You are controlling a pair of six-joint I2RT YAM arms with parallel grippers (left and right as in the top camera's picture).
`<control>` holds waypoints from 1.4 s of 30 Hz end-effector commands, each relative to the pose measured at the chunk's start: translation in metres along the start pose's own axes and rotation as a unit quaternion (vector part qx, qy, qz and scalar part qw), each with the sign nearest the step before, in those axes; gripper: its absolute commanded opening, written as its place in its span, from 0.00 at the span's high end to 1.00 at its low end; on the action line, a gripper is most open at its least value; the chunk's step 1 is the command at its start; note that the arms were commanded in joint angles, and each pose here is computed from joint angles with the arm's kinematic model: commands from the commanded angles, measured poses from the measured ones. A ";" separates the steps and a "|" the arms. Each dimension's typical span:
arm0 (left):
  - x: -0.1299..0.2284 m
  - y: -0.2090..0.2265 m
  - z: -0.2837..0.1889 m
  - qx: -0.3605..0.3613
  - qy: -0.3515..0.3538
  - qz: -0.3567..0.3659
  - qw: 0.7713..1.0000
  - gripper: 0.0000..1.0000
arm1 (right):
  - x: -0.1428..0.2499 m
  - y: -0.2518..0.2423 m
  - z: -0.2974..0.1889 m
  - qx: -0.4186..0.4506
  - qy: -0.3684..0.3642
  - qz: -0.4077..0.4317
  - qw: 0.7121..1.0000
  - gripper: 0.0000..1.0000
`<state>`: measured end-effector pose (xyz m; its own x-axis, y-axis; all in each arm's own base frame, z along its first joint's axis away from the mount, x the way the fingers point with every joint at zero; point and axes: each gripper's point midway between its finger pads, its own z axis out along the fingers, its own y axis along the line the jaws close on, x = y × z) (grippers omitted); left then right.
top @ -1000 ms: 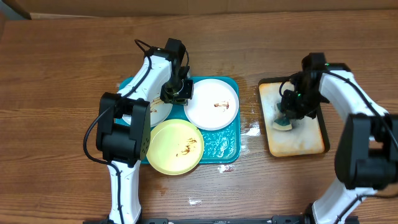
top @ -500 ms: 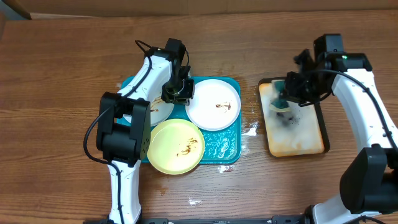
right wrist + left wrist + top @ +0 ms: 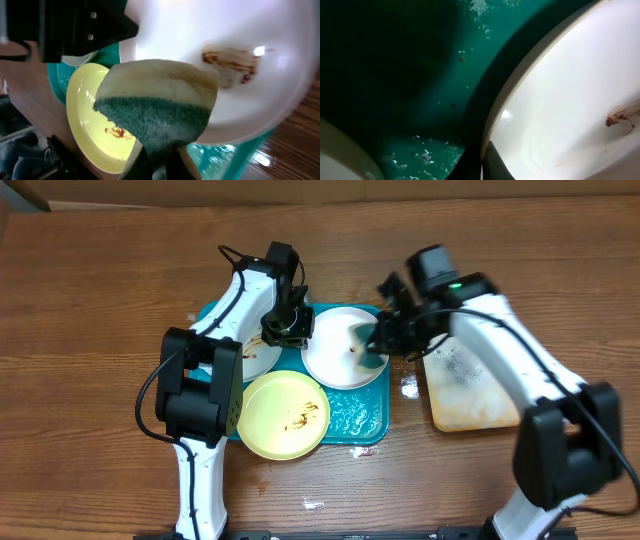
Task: Clean dirty plates on tray and stack at the side
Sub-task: 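Move the held sponge with the right gripper onto the pink plate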
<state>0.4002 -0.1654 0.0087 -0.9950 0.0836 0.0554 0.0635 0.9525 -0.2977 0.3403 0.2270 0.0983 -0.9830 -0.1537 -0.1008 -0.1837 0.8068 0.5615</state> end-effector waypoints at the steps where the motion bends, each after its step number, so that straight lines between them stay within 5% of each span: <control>1: 0.006 -0.007 0.013 0.016 0.019 -0.004 1.000 0.96 | 0.010 0.005 0.031 0.001 0.031 0.022 0.999 0.96; 10: 0.008 -0.007 0.013 0.016 0.022 -0.005 1.000 0.96 | 0.016 0.005 0.083 0.015 0.057 0.030 0.998 0.96; 28: 0.010 -0.004 0.013 0.011 0.027 -0.010 1.000 0.96 | 0.000 -0.065 0.067 0.216 -0.020 0.114 0.969 0.96; 42: 0.025 -0.002 0.012 0.003 0.057 -0.016 0.998 0.96 | -0.025 -0.090 0.051 0.291 -0.103 0.137 0.941 0.96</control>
<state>0.3855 -0.1657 0.0092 -0.9899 0.0701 0.1235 0.0295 0.9523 -0.3038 0.3649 0.2142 0.0131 -0.9850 0.1237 -0.1200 0.1032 0.9810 0.1642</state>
